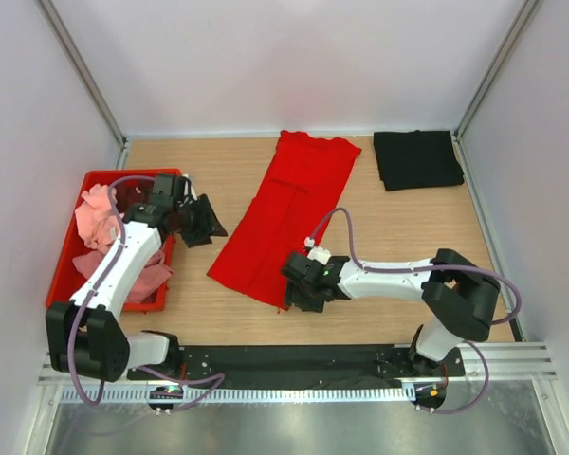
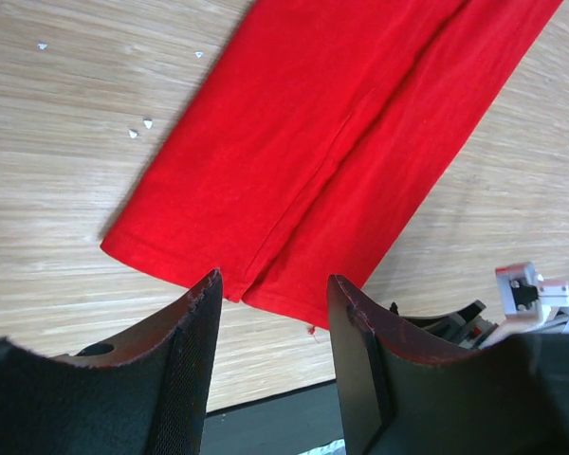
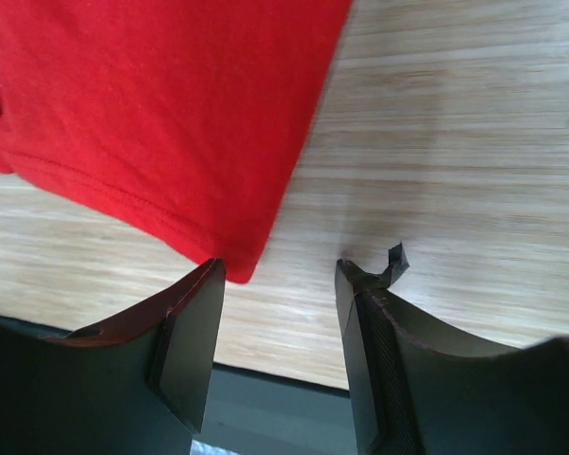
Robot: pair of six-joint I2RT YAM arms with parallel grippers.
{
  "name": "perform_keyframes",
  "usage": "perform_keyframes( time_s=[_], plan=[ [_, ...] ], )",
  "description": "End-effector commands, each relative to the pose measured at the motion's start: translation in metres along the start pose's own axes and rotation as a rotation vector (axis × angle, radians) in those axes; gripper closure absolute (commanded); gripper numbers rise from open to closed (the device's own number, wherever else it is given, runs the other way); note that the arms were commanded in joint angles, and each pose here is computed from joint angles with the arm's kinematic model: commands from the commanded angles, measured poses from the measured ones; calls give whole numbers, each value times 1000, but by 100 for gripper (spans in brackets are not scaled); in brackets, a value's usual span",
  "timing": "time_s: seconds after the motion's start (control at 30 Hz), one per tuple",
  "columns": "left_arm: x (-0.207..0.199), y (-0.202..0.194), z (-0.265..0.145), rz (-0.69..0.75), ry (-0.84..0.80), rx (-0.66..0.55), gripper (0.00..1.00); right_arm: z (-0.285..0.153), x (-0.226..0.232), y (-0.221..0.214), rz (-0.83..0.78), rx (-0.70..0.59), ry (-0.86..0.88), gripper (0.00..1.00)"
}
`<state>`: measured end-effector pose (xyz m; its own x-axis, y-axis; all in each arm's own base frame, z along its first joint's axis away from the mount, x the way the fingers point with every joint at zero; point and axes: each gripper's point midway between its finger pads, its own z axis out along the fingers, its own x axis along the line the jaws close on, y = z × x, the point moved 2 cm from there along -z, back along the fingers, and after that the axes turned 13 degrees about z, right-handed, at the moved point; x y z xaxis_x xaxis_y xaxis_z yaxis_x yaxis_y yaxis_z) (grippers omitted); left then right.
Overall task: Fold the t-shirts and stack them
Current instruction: Fold the tshirt
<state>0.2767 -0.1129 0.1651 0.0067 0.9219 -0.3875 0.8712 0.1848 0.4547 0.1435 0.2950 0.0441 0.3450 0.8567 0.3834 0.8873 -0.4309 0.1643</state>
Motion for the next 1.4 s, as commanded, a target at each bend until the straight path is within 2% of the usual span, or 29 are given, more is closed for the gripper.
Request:
perform_keyframes(
  time_s=[0.0, 0.1, 0.23, 0.33, 0.37, 0.43, 0.5, 0.67, 0.73, 0.8, 0.87, 1.03, 1.37],
  plan=[
    [-5, 1, -6, 31, -44, -26, 50, 4, 22, 7, 41, -75, 25, 43],
    [-4, -3, -4, 31, -43, -22, 50, 11, 17, 2, 26, -84, -1, 45],
    [-5, -10, 1, 20, -82, -14, 51, 17, 10, -4, 6, -83, -27, 56],
    [-2, -16, 3, 27, -73, -9, 51, 15, -2, -4, -4, -81, -65, 76],
    [-2, -17, 2, 29, -72, -11, 51, 12, -10, -5, -12, -79, -92, 89],
    [-4, -20, -2, 37, -84, -17, 52, 3, -24, -2, -21, -86, -113, 99],
    [-7, -28, -5, 60, -84, -3, 52, -3, -50, -1, -33, -97, -165, 99],
    [-23, -66, -11, 80, -136, 45, 51, -41, -89, 3, -38, -100, -138, 99],
    [-26, -90, -5, 82, -135, 89, 51, -48, -115, 1, -51, -93, -179, 99],
    [-29, -114, 2, 51, -158, 132, 51, -57, -125, 2, -49, -89, -150, 99],
    [-40, -130, 8, 69, -197, 151, 51, -63, -131, -1, -50, -76, -135, 99],
    [-31, -170, 32, 30, -153, 237, 51, -73, -132, 1, -36, -83, -77, 99],
    [-42, -199, 56, 1, -179, 265, 51, -69, -137, -1, -42, -73, -79, 99]
  ],
)
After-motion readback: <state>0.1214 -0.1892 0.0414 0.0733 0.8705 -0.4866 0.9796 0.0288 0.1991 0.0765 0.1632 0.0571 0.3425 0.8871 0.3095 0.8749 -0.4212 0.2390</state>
